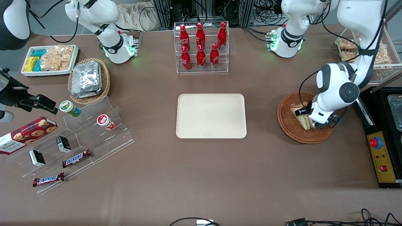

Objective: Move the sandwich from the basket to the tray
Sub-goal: 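Close the left gripper on the wrapped sandwich, then lift the sandwich up out of the basket with the left gripper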

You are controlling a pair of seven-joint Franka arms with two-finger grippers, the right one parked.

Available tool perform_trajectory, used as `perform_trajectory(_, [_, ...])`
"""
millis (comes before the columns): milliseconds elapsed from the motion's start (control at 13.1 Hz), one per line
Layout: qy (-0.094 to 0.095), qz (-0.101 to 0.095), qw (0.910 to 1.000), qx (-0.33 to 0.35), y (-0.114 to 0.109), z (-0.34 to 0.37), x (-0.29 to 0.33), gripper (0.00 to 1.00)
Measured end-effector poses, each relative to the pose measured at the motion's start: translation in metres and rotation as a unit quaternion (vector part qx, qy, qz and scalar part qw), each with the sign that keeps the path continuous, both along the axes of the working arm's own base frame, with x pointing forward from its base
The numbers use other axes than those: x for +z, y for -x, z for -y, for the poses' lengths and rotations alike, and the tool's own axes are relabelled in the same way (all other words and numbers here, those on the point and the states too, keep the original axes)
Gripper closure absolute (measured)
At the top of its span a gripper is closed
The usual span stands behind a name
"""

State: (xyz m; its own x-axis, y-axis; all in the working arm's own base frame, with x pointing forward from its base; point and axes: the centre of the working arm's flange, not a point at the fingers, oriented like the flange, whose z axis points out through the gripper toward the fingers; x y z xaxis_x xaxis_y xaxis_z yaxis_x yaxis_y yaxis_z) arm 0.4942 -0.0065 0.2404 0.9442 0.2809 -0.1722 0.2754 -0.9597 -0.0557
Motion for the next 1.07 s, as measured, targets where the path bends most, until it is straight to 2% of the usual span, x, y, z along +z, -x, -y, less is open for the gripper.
perform_trajectory(152, [0.000,0.002,1.0000,0.000,-0.001,0.000,0.002,0.60])
perform_trajectory(229, [0.000,0.001,1.0000,0.000,-0.002,0.000,0.005,0.65])
perform_trajectory(381, [-0.001,-0.014,0.9999,-0.001,-0.006,0.001,0.027,0.70])
perform_trajectory(610, [-0.003,-0.041,0.9991,-0.003,-0.020,0.002,0.116,0.84])
perform_trajectory(762, [-0.003,-0.057,0.9983,-0.009,-0.022,0.001,0.213,0.84])
perform_trajectory(914, [-0.002,-0.061,0.9980,-0.015,-0.021,0.002,0.280,0.84])
perform_trajectory(1067, [0.000,-0.055,0.9982,-0.026,-0.021,0.008,0.326,0.84])
